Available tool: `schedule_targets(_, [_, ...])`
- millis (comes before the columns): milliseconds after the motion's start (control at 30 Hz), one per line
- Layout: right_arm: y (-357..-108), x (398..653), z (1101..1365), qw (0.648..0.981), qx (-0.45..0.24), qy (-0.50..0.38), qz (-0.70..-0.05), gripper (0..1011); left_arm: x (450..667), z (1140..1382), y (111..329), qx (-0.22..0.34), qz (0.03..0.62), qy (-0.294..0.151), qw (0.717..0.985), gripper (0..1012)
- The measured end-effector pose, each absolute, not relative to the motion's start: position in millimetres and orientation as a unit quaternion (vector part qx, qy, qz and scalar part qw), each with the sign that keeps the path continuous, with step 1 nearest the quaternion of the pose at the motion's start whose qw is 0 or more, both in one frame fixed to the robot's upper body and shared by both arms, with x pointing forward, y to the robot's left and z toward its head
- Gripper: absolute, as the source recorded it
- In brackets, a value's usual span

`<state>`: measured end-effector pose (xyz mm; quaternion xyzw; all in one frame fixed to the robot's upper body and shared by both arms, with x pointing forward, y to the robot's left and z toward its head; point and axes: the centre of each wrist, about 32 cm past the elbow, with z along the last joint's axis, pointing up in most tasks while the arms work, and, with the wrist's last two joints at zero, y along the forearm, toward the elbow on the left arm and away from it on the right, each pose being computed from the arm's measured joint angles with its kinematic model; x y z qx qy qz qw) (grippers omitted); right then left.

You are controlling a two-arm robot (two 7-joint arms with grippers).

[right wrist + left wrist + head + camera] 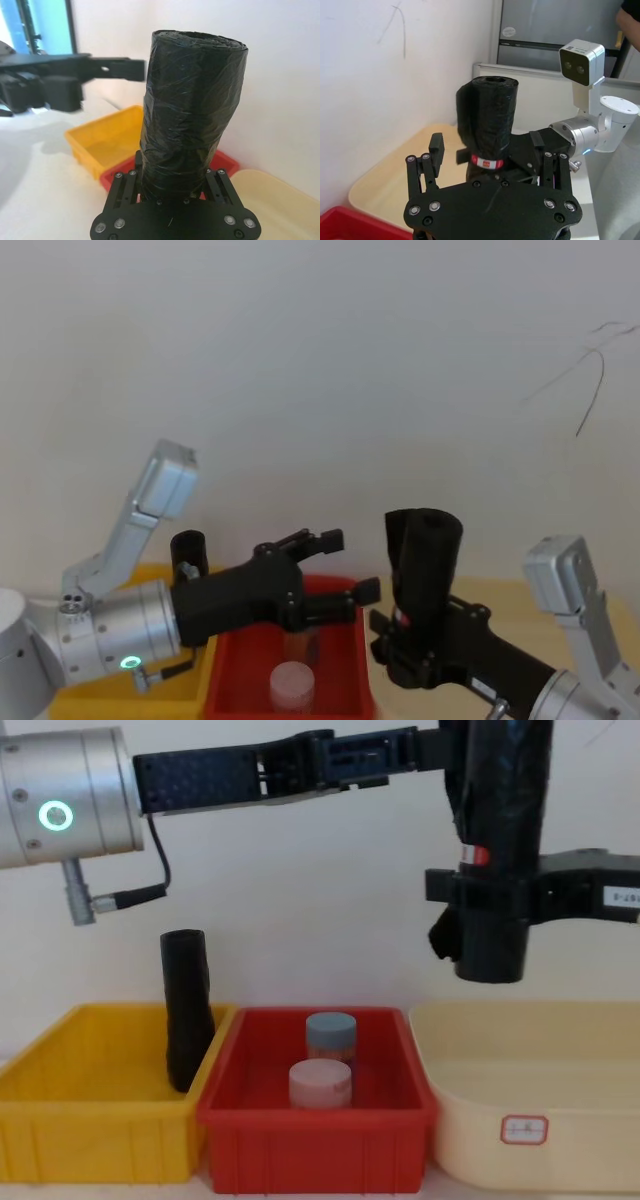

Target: Pick up the garbage bag with the one hand and transfer it to the other hand.

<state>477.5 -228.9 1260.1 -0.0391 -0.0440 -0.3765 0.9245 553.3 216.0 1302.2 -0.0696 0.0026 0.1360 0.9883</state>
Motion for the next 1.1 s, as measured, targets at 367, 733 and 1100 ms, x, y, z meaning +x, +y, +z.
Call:
schedule_targets(367, [-240.8, 481.6, 1264.0, 0.904, -0.056, -0.046, -0.421, 535, 547.1, 1302.3, 233.9, -0.078, 0.174, 0.008, 0.982, 1002])
schedule_targets(733, [-249.5, 494.2, 1265.8, 0.878, -0.075, -0.042, -0.470, 535, 541.1, 1296.4, 244.4, -0.077, 0.231, 0.015, 0.970, 1002])
schedule_targets(1100, [-258.4, 507.0, 1264.0, 0.859, -0.090, -0.041, -0.502, 535, 538.3, 1285.8, 246.2, -0.065, 0.312, 0.025, 0.947, 1002])
